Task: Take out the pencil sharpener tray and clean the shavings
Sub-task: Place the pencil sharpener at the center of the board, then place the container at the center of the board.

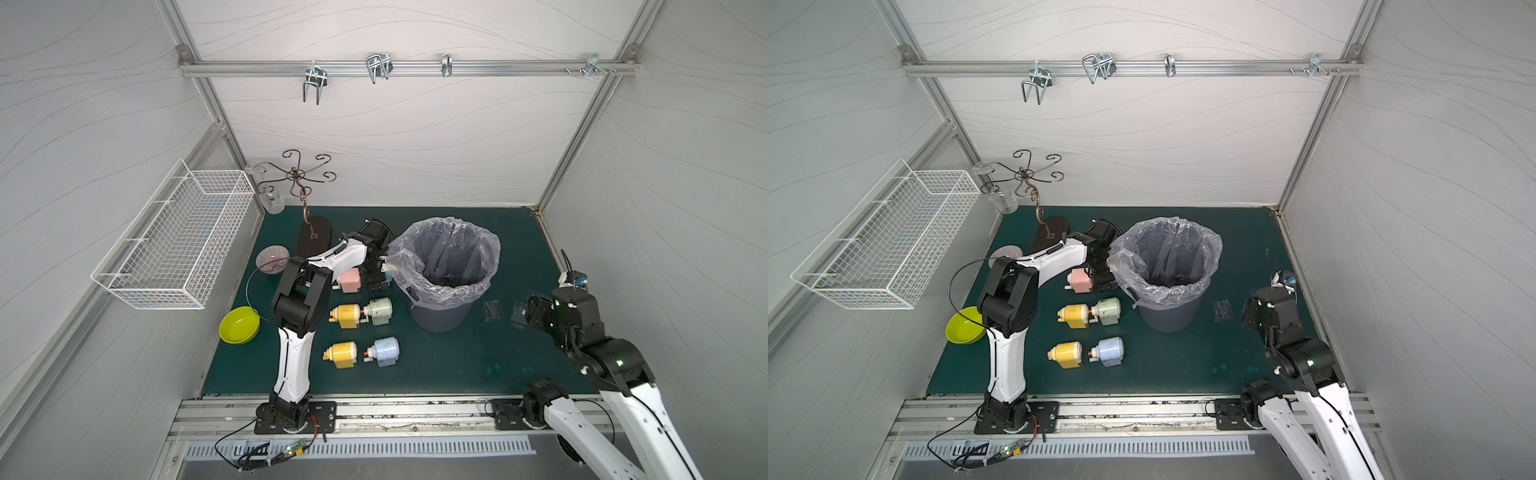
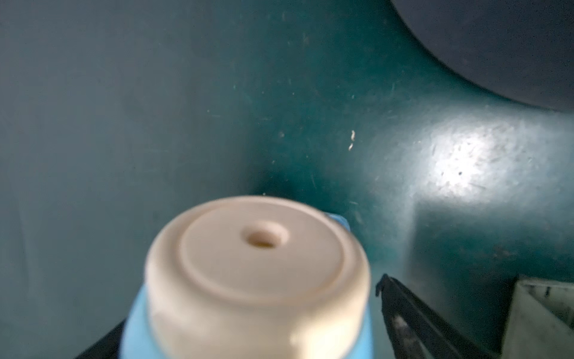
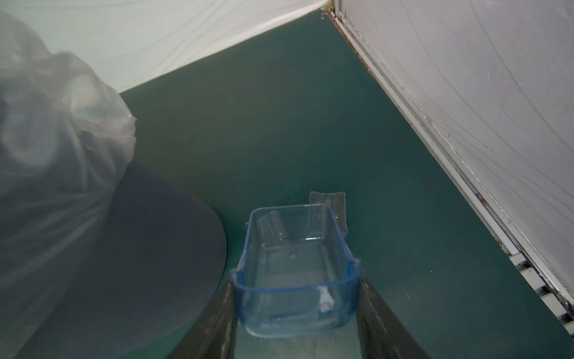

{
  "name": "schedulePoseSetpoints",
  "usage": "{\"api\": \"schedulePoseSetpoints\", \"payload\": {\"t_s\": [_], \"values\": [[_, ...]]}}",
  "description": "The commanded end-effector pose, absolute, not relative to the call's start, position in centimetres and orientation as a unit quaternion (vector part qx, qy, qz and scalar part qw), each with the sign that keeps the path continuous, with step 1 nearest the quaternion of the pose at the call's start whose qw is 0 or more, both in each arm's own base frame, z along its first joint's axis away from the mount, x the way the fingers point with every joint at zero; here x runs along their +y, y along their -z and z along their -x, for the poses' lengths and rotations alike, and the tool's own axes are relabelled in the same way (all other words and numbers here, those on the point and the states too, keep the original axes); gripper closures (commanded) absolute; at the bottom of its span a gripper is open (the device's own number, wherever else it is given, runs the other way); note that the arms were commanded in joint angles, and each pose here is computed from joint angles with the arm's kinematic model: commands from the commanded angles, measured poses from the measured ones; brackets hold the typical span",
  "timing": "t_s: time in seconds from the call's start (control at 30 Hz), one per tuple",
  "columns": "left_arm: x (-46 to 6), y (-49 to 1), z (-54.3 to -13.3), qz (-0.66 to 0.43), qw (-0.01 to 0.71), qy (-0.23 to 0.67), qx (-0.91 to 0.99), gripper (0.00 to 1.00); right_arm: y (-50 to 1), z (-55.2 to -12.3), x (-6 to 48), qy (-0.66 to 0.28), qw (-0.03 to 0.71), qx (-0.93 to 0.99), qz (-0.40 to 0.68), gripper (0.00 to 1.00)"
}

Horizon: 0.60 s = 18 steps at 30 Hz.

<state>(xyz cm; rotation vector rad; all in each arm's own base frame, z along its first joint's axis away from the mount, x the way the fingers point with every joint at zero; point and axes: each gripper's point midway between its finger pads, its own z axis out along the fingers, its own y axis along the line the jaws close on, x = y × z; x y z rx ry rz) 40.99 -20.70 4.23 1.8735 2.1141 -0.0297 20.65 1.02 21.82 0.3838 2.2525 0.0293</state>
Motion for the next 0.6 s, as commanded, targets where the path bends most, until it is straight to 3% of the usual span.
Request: {"api": "schedulePoseSetpoints", "payload": {"t_s": [0.0, 0.57], "values": [[-21.2, -7.2, -41.9, -0.653, 0.202, -0.006, 0.730, 0.01, -21.2, -22.0, 0.5, 0.005, 0.411, 0.894, -0.178, 1.00], [-21.3, -11.1, -42.0, -0.606, 0.271, -0.010, 0.748, 0.00, -16.4, -27.7, -6.3, 0.101, 0.383, 0.848, -0.353, 1.00]]}}
